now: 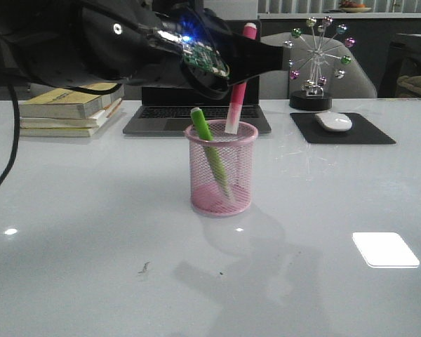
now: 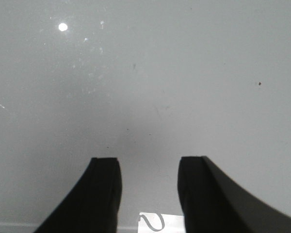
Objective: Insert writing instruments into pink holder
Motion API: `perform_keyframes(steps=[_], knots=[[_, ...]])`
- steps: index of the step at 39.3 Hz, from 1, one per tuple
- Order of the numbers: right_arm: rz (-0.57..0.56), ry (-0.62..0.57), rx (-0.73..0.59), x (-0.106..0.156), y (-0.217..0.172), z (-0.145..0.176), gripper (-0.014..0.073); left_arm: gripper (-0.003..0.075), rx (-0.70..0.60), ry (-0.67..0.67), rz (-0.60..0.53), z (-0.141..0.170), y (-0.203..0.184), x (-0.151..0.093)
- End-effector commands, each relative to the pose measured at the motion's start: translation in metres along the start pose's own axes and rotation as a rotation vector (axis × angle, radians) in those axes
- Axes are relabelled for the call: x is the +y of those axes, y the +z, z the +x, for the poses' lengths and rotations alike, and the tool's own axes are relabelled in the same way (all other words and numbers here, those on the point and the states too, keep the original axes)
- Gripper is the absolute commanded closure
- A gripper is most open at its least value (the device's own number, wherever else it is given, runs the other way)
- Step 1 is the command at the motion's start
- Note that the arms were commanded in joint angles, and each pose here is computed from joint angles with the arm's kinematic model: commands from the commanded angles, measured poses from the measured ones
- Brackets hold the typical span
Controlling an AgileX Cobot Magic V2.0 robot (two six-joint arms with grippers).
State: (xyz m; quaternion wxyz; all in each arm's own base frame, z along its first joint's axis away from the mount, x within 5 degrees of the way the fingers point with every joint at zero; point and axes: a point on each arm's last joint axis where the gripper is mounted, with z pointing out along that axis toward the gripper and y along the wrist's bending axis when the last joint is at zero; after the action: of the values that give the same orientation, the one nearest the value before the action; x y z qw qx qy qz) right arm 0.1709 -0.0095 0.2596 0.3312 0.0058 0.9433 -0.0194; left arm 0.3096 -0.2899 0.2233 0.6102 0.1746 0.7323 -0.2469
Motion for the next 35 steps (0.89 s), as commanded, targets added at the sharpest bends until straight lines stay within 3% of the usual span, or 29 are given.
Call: perform_keyframes(steps=[1, 6, 9, 21, 35], knots=[[0.014, -0.012, -0.083, -0.002, -0.008, -0.011, 0.0188, 0.0496, -0.163, -0.024, 0.01, -0.036, -0.007, -0.005], [0.013, -0.011, -0.074, -0.002, -0.007, -0.01, 0.0188, 0.0344, -0.167, -0.024, 0.01, -0.037, -0.007, -0.005], [0.013, -0.011, -0.071, -0.002, -0.007, -0.01, 0.0188, 0.0301, -0.167, -0.024, 0.01, -0.037, -0.007, -0.005], [0.013, -0.011, -0.056, -0.002, -0.007, -0.008, 0.0188, 0.0304, -0.217, 0.105, -0.018, -0.06, -0.017, 0.003], [0.013, -0.011, -0.056, -0.002, -0.007, -0.008, 0.0188, 0.0304, -0.183, 0.105, -0.102, -0.132, -0.069, 0.051]])
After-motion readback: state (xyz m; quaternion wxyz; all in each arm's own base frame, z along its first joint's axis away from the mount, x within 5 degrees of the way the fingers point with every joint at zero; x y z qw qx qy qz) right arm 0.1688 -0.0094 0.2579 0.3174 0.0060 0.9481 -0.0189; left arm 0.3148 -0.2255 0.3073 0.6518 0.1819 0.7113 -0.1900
